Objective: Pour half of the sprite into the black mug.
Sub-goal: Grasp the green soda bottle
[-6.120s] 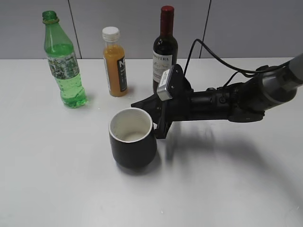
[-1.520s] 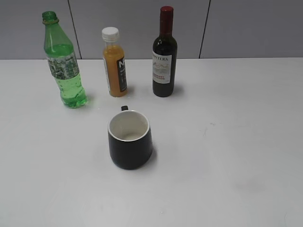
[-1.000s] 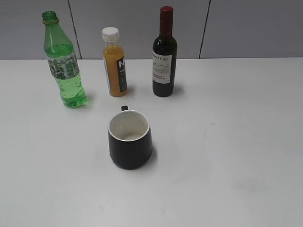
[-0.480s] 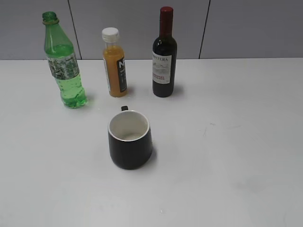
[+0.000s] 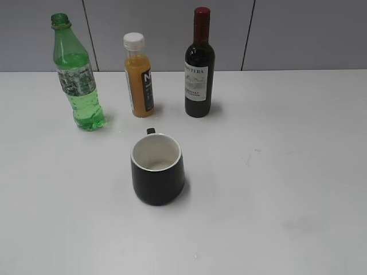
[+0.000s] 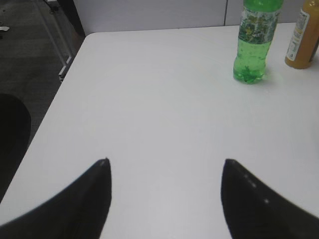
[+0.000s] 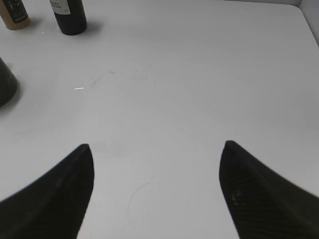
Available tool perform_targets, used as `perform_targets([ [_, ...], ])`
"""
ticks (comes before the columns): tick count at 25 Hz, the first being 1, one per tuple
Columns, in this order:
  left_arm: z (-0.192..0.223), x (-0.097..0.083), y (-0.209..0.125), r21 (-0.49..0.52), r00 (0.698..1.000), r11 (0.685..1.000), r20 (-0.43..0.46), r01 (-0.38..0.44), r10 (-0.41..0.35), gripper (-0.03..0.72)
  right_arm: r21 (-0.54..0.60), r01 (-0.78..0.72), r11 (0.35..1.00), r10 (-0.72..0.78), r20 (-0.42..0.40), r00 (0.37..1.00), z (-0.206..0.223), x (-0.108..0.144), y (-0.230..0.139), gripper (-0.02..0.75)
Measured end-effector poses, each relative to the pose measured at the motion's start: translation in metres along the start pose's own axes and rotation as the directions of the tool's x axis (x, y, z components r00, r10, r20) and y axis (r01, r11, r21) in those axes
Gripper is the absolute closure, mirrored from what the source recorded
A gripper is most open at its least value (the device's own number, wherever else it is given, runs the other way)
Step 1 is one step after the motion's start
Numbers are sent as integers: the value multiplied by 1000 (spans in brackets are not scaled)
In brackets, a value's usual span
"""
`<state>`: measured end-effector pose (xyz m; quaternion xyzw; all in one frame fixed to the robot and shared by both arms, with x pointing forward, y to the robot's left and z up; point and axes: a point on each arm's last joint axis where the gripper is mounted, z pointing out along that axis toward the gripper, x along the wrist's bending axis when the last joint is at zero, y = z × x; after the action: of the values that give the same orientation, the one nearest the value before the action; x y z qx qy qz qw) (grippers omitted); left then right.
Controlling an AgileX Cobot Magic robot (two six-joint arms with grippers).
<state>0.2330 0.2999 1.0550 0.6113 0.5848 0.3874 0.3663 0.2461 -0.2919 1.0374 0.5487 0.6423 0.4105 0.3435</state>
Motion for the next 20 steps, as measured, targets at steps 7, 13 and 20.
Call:
perform_targets([
  [7, 0, 0, 0, 0, 1000, 1000, 0, 0, 0, 162, 0, -1, 1000, 1, -1, 1000, 0, 0, 0, 146],
  [13, 0, 0, 0, 0, 1000, 1000, 0, 0, 0, 162, 0, -1, 1000, 1, -1, 1000, 0, 0, 0, 146],
  [20, 0, 0, 0, 0, 1000, 1000, 0, 0, 0, 139, 0, -1, 1000, 1, -1, 1000, 0, 0, 0, 146],
])
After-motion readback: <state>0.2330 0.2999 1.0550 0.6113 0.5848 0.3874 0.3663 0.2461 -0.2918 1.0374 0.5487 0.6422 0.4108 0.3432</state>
